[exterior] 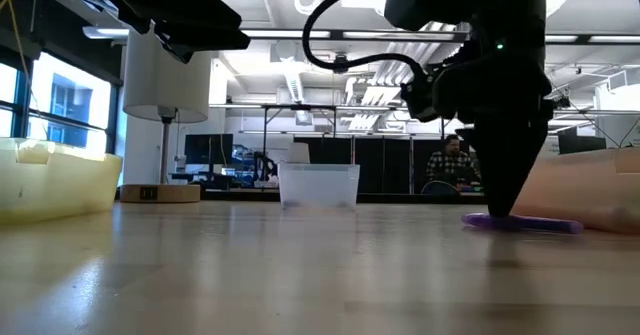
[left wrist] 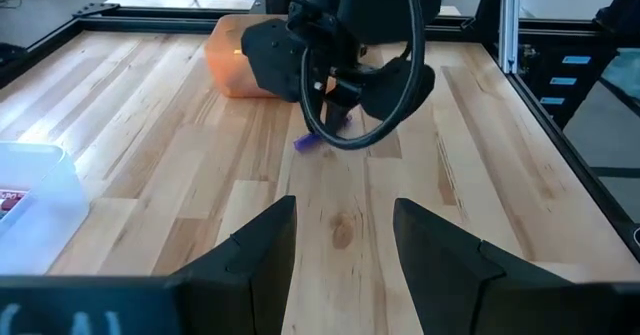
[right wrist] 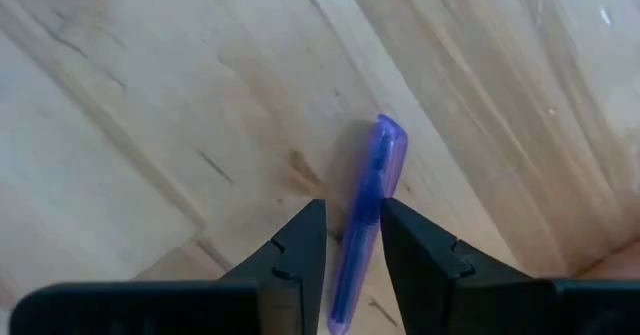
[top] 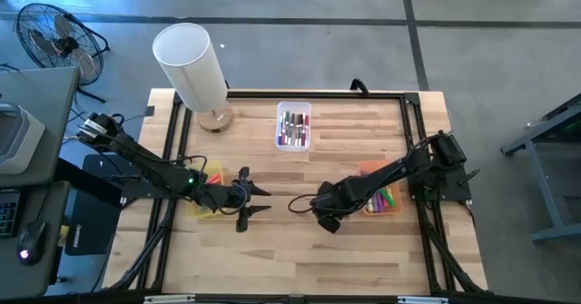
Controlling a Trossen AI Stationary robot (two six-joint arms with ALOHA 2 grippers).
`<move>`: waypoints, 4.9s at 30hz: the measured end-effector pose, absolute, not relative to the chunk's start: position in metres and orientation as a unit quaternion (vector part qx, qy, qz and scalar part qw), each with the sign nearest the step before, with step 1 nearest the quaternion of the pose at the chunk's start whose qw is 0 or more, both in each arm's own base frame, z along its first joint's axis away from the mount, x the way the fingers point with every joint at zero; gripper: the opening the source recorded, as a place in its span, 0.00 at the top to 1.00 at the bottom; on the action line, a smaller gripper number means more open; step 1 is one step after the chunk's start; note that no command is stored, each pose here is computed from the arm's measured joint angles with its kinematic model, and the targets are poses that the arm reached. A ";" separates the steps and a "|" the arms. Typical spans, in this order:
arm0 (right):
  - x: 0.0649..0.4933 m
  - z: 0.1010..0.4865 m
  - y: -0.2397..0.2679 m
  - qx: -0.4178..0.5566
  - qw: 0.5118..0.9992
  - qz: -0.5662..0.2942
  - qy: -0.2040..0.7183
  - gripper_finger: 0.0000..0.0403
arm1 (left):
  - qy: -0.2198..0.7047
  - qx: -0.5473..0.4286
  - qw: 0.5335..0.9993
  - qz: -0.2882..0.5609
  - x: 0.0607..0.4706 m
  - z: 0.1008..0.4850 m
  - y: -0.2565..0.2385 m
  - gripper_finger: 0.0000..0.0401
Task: Pick & Place Markers
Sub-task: Put the purple pen into the yellow bin
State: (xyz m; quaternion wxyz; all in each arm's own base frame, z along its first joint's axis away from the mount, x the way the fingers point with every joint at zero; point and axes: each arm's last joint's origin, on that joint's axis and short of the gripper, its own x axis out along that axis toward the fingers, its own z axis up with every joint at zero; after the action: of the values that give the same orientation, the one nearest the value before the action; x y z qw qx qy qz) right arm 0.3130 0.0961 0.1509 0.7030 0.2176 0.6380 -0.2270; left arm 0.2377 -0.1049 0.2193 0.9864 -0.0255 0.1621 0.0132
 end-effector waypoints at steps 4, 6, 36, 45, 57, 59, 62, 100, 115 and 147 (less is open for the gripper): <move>0.314 0.141 0.096 0.212 0.695 -0.235 0.646 0.78 | 0.162 -0.027 0.986 0.013 0.238 0.219 -0.105 0.58; 0.316 0.137 0.097 0.211 0.692 -0.235 0.650 0.78 | 0.162 -0.027 0.986 0.013 0.238 0.219 -0.105 0.58; 0.340 0.263 0.146 0.073 0.970 -0.108 0.206 0.92 | 0.063 -0.072 0.995 0.018 0.246 0.235 -0.108 0.58; 0.355 0.288 0.153 0.008 0.996 -0.058 0.062 0.93 | 0.010 -0.075 0.997 -0.002 0.247 0.246 -0.109 0.58; 0.368 0.290 0.138 0.030 0.999 -0.037 0.024 0.93 | -0.009 -0.042 0.999 -0.004 0.255 0.252 -0.113 0.58; 0.368 0.290 0.138 0.032 0.999 -0.037 0.023 0.93 | -0.009 -0.038 0.999 0.001 0.258 0.252 -0.114 0.58; 0.368 0.288 0.138 0.030 0.998 -0.040 0.032 0.93 | -0.005 -0.021 1.000 0.006 0.263 0.250 -0.113 0.58; 0.342 0.227 0.118 0.088 0.924 -0.177 0.328 1.00 | 0.177 -0.061 0.980 0.061 0.255 0.212 -0.108 0.58; 0.335 0.224 0.129 0.109 0.920 -0.181 0.332 1.00 | 0.412 -0.187 0.881 0.136 0.307 0.190 -0.069 0.58; 0.322 0.226 0.157 0.087 0.929 -0.174 0.314 1.00 | 0.603 -0.188 0.759 0.160 0.353 0.137 -0.071 0.59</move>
State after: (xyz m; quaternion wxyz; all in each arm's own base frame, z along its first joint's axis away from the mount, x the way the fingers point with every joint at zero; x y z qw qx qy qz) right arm 0.3222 0.1568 0.2256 0.9295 0.0867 0.3138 -0.1736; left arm 0.3533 -0.0710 0.1372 0.7588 -0.1875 0.6029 0.1597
